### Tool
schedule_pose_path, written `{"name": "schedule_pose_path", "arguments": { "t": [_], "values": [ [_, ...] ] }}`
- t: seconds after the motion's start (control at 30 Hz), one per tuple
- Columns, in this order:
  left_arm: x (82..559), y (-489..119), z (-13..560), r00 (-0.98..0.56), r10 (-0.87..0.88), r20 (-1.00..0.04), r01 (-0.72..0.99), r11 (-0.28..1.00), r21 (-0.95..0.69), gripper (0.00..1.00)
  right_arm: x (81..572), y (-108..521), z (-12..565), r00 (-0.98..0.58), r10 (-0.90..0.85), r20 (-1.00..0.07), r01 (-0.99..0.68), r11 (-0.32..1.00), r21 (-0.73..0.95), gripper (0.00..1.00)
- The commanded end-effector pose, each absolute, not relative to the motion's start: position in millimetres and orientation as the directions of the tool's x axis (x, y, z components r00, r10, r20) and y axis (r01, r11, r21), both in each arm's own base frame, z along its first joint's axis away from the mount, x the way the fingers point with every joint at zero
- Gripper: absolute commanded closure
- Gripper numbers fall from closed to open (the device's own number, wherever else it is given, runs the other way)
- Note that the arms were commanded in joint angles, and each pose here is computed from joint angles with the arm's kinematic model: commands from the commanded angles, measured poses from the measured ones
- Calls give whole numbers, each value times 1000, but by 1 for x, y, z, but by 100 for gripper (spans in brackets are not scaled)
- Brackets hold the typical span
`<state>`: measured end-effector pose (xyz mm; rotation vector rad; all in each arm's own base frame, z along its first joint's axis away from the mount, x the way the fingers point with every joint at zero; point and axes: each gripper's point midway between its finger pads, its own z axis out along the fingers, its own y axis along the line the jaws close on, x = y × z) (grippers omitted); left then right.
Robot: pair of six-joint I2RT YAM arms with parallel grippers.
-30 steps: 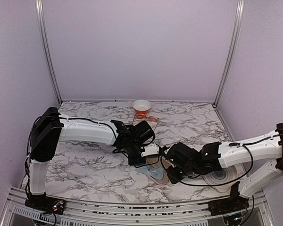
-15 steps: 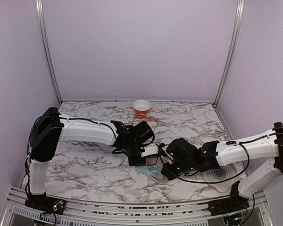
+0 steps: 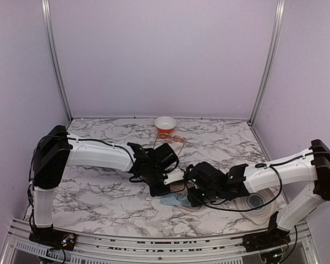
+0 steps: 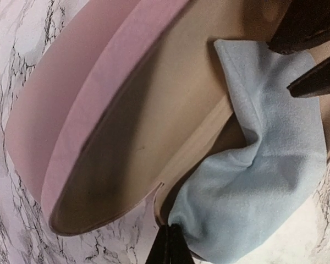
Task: Organize the sunglasses
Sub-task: Adjust the folded cleaning cloth on the sunglasses case.
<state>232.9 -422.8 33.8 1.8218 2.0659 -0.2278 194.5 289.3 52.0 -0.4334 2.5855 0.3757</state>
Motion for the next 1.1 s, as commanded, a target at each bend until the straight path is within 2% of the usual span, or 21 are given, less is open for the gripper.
{"name": "schedule_pose_path", "arguments": {
  "t": [0.0,0.17,0.63,0.97,1.07],
  "values": [
    [225,-433,53,-124,893,-432,981,176,83,100,212,301,84,-799,-137,-585,-335,910,244,81],
    [224,-439,65,-168,869,-466,975,216,51,100,216,290,91,-778,-105,-619,-316,917,242,75],
    [220,-444,73,-214,852,-478,967,253,17,100,215,279,55,-835,-109,-540,-235,957,171,72],
    [213,-444,71,-237,850,-471,965,262,-14,100,213,282,31,-866,-104,-489,-196,970,141,72],
    [212,-442,68,-239,853,-464,965,263,-14,100,212,284,29,-867,-104,-487,-197,970,143,74]
  ]
}}
